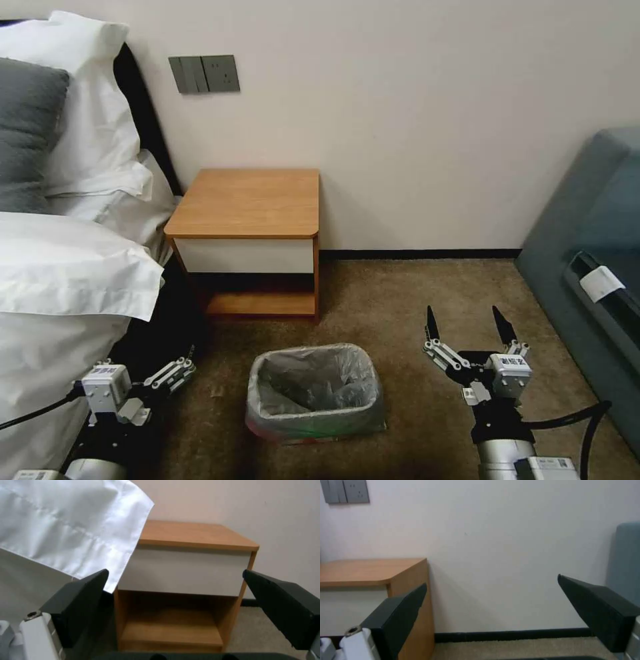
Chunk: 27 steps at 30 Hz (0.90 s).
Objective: Pick up the garbage bag from the table and place it over the trash can.
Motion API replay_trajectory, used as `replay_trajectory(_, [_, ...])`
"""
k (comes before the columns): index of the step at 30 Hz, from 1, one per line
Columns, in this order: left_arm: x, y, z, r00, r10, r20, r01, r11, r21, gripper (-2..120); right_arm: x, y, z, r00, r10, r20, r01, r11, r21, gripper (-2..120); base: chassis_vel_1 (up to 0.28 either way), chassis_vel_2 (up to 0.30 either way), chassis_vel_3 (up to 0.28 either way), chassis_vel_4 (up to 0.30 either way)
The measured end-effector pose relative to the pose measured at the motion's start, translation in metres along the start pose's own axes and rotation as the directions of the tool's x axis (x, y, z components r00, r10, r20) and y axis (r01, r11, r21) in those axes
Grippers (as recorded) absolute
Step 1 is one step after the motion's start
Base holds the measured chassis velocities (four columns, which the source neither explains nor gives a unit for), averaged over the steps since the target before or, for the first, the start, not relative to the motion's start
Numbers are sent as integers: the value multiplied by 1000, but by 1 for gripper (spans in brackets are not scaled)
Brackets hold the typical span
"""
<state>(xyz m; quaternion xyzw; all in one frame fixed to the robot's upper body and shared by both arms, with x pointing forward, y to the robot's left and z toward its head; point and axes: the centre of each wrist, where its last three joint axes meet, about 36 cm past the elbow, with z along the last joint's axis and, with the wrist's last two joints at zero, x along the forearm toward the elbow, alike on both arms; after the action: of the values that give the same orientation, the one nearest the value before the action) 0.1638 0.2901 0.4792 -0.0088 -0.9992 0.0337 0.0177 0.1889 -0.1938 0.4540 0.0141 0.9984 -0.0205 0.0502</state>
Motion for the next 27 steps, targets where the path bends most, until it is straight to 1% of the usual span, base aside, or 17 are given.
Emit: replay_trajectory(27, [0,0,1,1000,-1,-1,1,1000,0,100,0,0,0,1000,0,0,0,1000,0,100,0,0,0,0])
